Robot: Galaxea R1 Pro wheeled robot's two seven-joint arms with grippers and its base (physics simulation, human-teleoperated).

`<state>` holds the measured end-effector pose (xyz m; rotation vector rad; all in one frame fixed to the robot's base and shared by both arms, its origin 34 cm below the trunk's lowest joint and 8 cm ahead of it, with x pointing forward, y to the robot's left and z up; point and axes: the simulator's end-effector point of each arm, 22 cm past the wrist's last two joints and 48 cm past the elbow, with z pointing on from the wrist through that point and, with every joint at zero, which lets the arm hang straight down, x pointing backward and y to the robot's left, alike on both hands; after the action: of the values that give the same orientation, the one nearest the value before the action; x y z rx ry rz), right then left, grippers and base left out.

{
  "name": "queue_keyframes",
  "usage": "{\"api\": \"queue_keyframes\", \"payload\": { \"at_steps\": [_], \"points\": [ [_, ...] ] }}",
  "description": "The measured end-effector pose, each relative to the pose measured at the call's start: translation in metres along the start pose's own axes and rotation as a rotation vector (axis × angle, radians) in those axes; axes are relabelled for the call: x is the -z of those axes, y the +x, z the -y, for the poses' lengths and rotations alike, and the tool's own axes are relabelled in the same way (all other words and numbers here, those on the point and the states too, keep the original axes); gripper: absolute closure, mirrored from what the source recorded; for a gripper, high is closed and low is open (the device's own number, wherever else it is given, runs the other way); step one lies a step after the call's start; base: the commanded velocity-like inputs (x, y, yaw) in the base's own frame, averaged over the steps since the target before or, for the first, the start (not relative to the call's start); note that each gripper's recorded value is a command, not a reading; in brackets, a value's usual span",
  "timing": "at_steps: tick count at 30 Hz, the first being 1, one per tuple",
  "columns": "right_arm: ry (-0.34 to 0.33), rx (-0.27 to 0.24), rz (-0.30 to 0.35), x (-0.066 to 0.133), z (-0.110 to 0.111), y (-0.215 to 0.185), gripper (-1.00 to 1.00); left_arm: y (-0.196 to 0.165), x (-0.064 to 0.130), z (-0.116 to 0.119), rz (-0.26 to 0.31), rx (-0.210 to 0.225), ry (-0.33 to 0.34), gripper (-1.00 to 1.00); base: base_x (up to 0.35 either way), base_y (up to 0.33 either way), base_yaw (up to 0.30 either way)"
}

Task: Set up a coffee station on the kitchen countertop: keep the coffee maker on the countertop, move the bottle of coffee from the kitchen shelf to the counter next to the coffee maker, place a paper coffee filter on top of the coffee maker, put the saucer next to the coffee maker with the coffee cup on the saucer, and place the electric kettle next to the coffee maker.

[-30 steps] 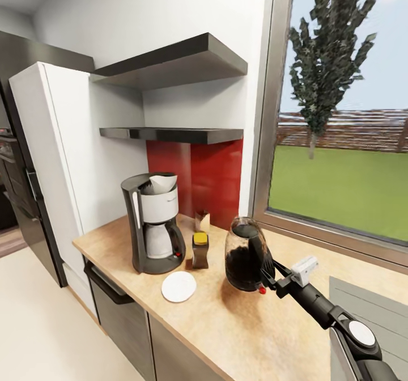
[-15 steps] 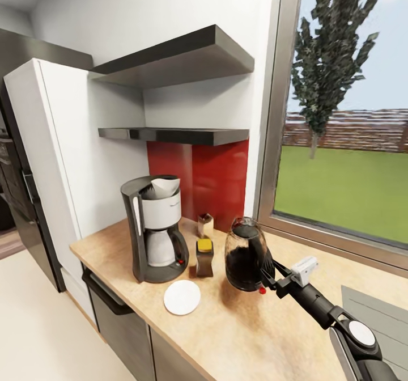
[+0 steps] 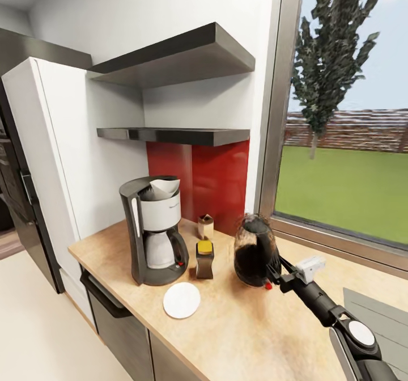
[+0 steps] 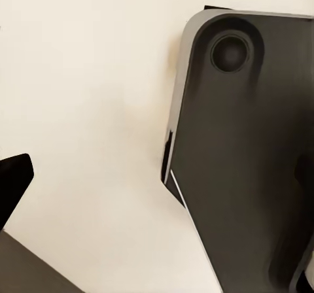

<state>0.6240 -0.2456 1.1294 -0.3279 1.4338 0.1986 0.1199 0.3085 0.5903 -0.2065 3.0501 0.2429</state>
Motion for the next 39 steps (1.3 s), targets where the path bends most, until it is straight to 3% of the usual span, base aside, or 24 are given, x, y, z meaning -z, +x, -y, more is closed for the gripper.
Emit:
{"api": "queue_keyframes", "payload": {
  "at_steps": [2, 6, 39],
  "points": [
    [0.063, -0.005, 0.001, -0.0007, 0.0118, 0.0002, 1.0, -0.0008, -0.0002, -0.0017, 0.001, 0.0, -0.001, -1.0, 0.0, 0.0, 0.0],
    [0.088, -0.007, 0.006, -0.0024, 0.0166, -0.0025, 1.0, -0.0014, -0.0004, -0.0029, 0.002, 0.0, -0.002, -1.0, 0.002, 0.001, 0.0],
    [0.094, -0.01, 0.016, -0.0042, 0.0167, -0.0059, 1.0, -0.0017, -0.0002, -0.0041, 0.002, -0.002, -0.013, -1.0, 0.053, 0.048, 0.0]
  ]
}}
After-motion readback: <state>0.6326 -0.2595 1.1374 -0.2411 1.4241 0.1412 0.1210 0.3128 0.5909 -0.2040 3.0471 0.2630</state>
